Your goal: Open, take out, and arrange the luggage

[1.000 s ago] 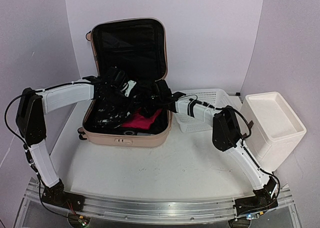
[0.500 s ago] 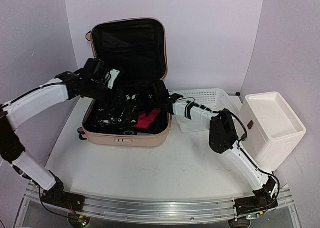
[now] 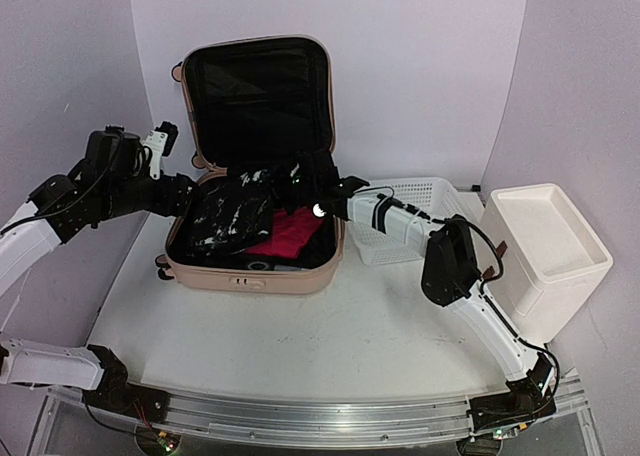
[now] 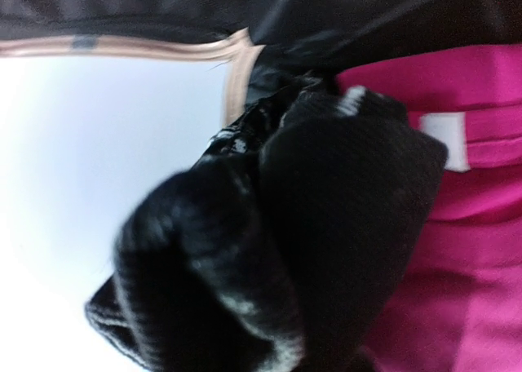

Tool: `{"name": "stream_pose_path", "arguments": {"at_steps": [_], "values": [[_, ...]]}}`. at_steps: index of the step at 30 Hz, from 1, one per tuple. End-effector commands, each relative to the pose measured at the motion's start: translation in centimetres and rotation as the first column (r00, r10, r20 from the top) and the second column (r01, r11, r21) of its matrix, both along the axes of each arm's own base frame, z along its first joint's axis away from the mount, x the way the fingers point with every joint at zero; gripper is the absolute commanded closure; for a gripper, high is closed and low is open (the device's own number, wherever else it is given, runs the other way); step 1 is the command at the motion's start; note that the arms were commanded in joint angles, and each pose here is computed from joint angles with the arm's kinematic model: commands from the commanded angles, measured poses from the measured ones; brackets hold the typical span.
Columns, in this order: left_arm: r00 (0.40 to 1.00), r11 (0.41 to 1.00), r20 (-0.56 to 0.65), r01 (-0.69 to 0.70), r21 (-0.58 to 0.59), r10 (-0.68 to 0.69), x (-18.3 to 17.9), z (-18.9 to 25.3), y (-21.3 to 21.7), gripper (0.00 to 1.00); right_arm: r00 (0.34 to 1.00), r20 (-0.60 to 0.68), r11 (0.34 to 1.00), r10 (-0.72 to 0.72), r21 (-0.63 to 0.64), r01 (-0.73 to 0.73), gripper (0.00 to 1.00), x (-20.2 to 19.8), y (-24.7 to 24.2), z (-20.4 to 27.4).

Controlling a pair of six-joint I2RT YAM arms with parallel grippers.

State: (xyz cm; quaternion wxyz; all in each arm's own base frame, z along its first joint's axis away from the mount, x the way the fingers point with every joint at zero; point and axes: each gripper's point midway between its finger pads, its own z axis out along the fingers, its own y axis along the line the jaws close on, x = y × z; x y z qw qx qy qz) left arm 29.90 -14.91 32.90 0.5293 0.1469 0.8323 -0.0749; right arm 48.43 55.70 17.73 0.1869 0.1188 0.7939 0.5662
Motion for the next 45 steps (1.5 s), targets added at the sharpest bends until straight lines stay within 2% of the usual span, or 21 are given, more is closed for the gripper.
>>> {"name": "stream_pose_path", "arguments": {"at_steps": [1, 6, 12, 21, 26, 35, 45], "values": [[0.998, 0.999, 0.054, -0.044, -0.017, 0.045, 0.9, 0.8, 0.4, 0.25, 0.946, 0.318, 0.947, 0.057, 0.282, -0.153, 1.00, -5.9, -2.8, 24.7], [0.998, 0.999, 0.057, -0.031, -0.041, 0.034, 1.5, 0.6, -0.3, 0.25, 0.945, 0.307, 0.947, 0.115, 0.253, -0.197, 1.00, -8.4, -5.9, 27.5], [0.999, 0.999, 0.042, -0.001, -0.046, 0.003, 2.1, 0.1, -1.4, 0.25, 0.964, 0.207, 0.974, 0.170, 0.110, -0.196, 1.00, -9.7, -11.5, 26.0], [1.000, 0.997, 0.014, 0.019, -0.070, -0.018, 2.5, -0.5, -2.3, 0.26, 0.984, 0.112, 0.989, 0.140, -0.055, -0.135, 1.00, -7.4, -22.7, 23.9], [1.000, 0.996, 0.009, 0.029, -0.082, -0.028, 2.6, -0.4, -2.7, 0.26, 0.987, 0.105, 0.991, 0.124, -0.068, -0.117, 1.00, -5.9, -28.3, 23.1], [0.998, 0.991, -0.015, 0.063, -0.121, -0.065, 2.9, -0.5, -3.9, 0.26, 0.982, 0.157, 0.987, 0.100, -0.144, -0.077, 1.00, -2.7, -31.4, 22.1], [0.998, 0.992, -0.008, 0.058, -0.115, -0.060, 2.5, -0.5, -3.5, 0.26, 0.992, 0.094, 0.974, 0.085, -0.215, -0.063, 1.00, 0.8, -31.8, 16.8]]}}
